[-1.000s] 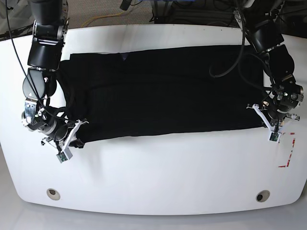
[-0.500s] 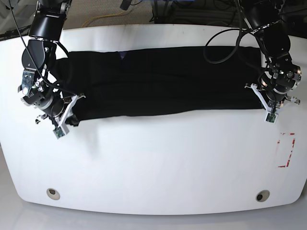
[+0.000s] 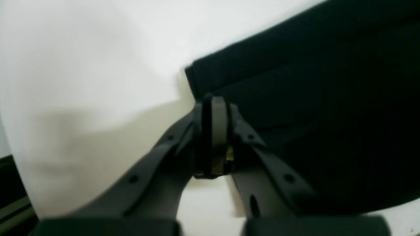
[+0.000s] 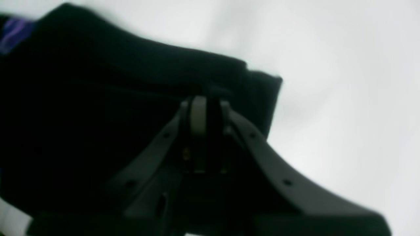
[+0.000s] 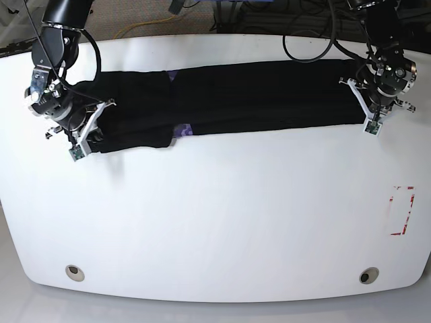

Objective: Fold the T-shirt properly
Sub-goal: 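Fold the grasped hem edge over toward the collar edge with both grippers, then release the folded edge and reposition both grippers on the folded strip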

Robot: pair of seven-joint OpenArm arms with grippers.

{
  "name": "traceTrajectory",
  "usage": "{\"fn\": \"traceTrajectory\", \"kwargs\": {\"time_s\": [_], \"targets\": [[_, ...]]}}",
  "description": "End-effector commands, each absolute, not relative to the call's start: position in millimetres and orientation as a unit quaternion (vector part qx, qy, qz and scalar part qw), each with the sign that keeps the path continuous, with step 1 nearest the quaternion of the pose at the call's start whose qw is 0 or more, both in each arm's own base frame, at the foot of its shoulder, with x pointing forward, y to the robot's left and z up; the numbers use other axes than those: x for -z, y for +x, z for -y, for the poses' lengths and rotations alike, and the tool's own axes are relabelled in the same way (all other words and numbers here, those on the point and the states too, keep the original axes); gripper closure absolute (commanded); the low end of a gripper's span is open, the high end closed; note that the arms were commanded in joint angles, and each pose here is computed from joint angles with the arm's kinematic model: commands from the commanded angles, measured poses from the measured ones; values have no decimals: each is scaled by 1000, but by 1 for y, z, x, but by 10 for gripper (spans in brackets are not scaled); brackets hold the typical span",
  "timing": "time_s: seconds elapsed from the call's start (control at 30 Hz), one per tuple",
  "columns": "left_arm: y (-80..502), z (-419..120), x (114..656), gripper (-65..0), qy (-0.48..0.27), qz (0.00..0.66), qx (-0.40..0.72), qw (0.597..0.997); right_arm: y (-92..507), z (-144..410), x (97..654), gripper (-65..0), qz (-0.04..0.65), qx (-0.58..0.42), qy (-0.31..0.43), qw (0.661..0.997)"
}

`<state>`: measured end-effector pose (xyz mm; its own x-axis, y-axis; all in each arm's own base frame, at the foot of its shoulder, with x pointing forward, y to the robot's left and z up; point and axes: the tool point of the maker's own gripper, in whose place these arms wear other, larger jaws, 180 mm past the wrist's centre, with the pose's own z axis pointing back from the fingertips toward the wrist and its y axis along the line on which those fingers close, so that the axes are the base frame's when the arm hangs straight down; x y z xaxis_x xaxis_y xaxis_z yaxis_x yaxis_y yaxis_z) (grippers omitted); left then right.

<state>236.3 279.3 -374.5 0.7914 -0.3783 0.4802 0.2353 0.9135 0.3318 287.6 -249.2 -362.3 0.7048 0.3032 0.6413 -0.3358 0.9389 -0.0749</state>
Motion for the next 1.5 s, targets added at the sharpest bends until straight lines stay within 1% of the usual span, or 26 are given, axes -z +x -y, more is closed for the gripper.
{"fn": "traceTrajectory", "kwargs": {"time_s": [0.0, 0.17, 0.3, 0.37, 0.4, 0.43, 0.47, 0.53, 0.57, 0.67, 0.7, 0.77, 0.83, 0.93, 1.03, 1.13, 1.23, 1.3, 1.37, 1.47], "targets": [[235, -286, 368, -38, 142, 282, 168, 934, 287, 261, 355, -33, 353, -163, 10, 921], [225, -286, 376, -43, 139, 267, 174, 938, 273, 260, 366, -35, 337, -159, 15, 928], [219, -278, 381, -50, 125, 251, 218, 935, 265, 264, 379, -35, 320, -149, 21, 936], [217, -278, 384, -106, 122, 247, 218, 936, 261, 267, 386, -40, 310, -142, 23, 940], [215, -279, 385, -165, 122, 244, 219, 937, 260, 271, 387, -60, 309, -135, 23, 941], [212, -279, 387, -222, 121, 239, 219, 938, 259, 274, 387, -92, 310, -129, 22, 942], [209, -279, 388, -283, 121, 237, 220, 939, 257, 279, 386, -138, 311, -120, 20, 943], [204, -278, 389, -393, 120, 233, 222, 939, 252, 293, 382, -270, 315, -102, 9, 943], [205, -277, 386, -428, 122, 238, 224, 937, 252, 296, 379, -333, 319, -100, 4, 942], [211, -274, 373, -463, 130, 255, 230, 930, 254, 299, 365, -471, 337, -107, -8, 936], [214, -273, 367, -463, 135, 263, 232, 927, 255, 295, 361, -493, 342, -119, -6, 932], [217, -272, 359, -460, 141, 274, 236, 922, 253, 292, 354, -498, 355, -122, -8, 927], [221, -269, 349, -458, 147, 288, 239, 916, 254, 294, 340, -488, 375, -113, -19, 920], [223, -267, 344, -458, 150, 295, 241, 913, 258, 284, 331, -487, 393, -114, -18, 912], [224, -266, 344, -458, 148, 295, 241, 913, 259, 279, 333, -487, 394, -110, -11, 912], [225, -246, 352, -458, 126, 295, 254, 912, 260, 267, 342, -487, 388, -112, 4, 915], [224, -241, 355, -458, 120, 294, 259, 912, 258, 259, 355, -485, 374, -115, 20, 920], [218, -233, 364, -457, 107, 284, 258, 917, 255, 258, 363, -461, 365, -109, 28, 924], [214, -230, 371, -457, 100, 276, 259, 920, 251, 259, 371, -420, 355, -103, 33, 929], [201, -228, 380, -429, 93, 258, 264, 925, 238, 262, 382, -371, 336, -99, 35, 936]]}}
